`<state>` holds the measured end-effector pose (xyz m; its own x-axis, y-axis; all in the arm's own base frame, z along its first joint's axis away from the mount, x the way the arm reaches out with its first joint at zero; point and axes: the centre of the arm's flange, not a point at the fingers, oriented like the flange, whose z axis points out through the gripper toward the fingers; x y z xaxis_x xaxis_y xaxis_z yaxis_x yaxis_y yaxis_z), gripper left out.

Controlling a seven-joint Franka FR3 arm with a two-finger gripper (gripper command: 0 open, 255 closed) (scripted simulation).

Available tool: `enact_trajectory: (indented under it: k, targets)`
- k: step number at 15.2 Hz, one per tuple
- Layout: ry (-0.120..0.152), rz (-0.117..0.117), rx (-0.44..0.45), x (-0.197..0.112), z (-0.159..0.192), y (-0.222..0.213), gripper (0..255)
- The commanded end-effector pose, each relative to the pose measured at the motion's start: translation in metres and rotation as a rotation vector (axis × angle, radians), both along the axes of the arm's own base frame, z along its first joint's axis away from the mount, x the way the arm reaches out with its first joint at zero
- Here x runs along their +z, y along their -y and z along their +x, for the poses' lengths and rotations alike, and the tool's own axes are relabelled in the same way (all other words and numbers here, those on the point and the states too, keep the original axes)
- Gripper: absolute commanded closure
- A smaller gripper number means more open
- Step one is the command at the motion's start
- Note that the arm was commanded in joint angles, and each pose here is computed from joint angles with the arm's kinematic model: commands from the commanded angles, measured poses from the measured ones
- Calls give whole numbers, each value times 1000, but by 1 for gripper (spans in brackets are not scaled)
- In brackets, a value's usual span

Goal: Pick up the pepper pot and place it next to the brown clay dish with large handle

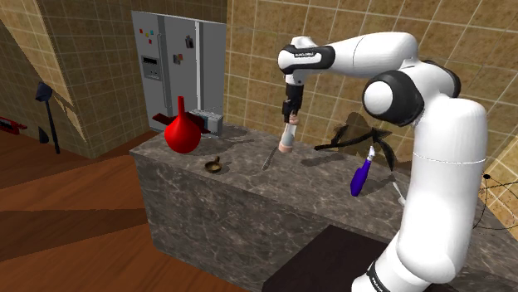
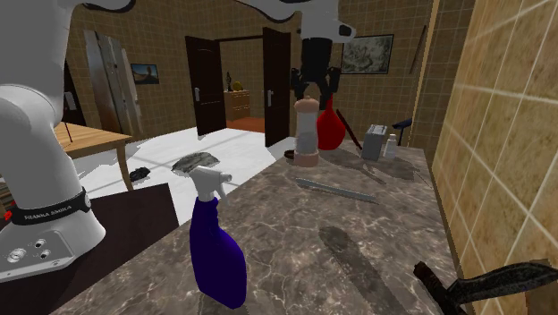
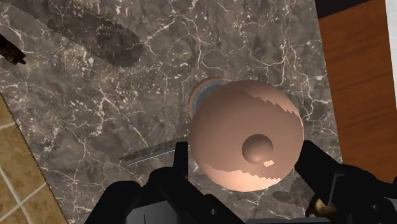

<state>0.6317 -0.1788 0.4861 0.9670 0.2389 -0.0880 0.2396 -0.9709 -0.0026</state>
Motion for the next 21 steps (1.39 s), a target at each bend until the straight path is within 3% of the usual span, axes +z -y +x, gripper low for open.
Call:
enact_trajectory:
  k: [1,21]
  targets:
    - [0,0,-1,-2,7,-23,255]
    - [0,0,-1,-2,73,-280,255]
